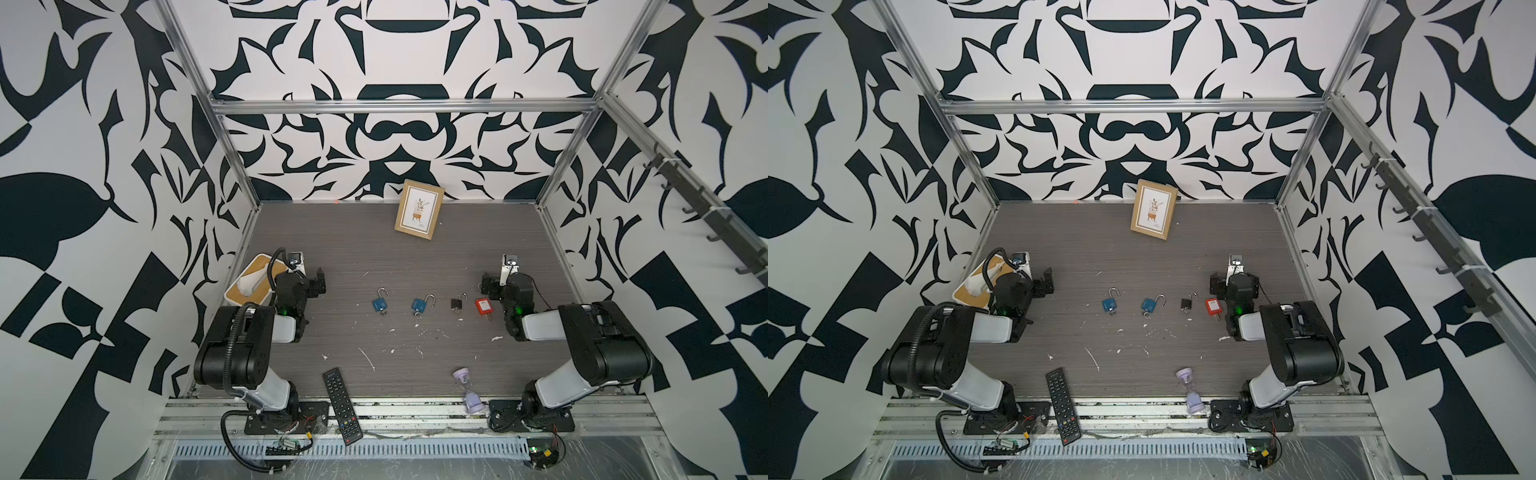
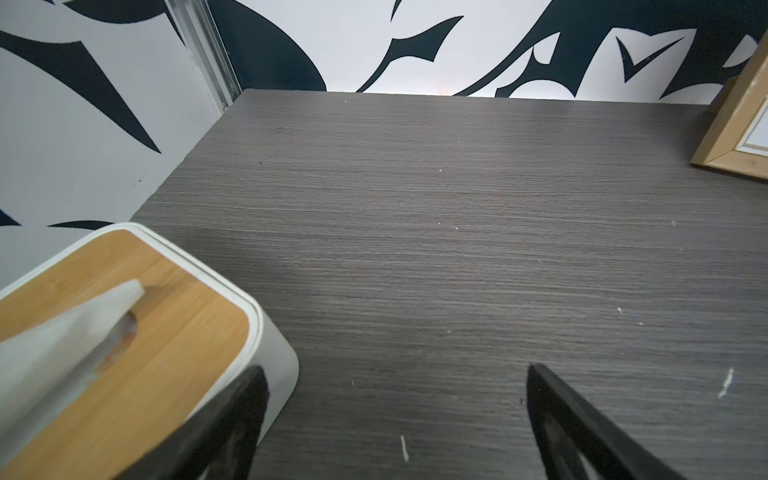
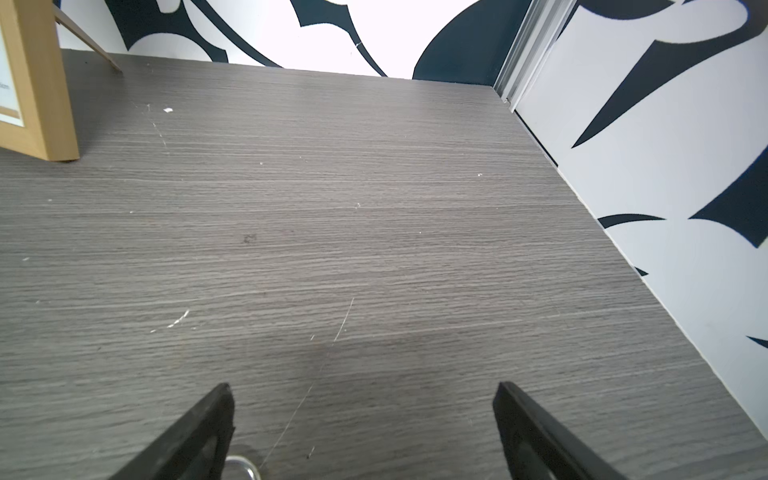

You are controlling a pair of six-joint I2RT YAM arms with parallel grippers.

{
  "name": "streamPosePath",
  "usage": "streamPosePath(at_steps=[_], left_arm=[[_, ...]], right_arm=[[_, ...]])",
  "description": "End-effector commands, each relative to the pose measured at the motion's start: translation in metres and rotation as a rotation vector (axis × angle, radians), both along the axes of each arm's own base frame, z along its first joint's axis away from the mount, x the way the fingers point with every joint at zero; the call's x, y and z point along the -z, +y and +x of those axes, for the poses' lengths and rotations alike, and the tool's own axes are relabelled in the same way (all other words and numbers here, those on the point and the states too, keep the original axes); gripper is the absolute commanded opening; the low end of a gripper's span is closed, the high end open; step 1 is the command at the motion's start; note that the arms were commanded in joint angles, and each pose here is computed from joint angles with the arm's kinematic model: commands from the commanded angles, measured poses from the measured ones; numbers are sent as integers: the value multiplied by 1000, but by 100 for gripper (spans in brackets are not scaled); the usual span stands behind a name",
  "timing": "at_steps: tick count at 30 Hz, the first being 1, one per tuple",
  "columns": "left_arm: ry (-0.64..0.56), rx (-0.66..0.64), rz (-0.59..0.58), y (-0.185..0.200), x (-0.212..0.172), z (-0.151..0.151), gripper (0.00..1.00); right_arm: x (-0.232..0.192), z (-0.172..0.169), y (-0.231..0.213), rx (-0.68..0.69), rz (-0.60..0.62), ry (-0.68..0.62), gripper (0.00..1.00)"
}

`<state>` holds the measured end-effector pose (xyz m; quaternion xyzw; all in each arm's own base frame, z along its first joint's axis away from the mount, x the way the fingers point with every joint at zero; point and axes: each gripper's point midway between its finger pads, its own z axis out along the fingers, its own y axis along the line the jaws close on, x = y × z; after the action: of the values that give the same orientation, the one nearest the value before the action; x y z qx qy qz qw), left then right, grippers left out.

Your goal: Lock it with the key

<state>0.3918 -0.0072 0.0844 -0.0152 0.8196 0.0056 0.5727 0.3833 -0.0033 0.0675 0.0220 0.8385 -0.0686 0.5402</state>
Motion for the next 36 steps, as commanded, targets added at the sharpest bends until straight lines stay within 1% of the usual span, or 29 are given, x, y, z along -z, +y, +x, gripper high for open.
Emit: streamPosePath(at_steps=[1,33,35,36], left_arm=[[-12,30,2,-5,-4,2,99],[-8,35,2,-6,-3,2,99],[-38,8,33,-5,-18,4,99],[-18,-39,74,-5,-30,5,99]], right_arm=[[-12,2,2,-4,9,-41,99],[-12,4,6,-24,7,-39,99],[-12,5,10,-53,19,-35,99],[-15,4,10,-53,19,-44,99]])
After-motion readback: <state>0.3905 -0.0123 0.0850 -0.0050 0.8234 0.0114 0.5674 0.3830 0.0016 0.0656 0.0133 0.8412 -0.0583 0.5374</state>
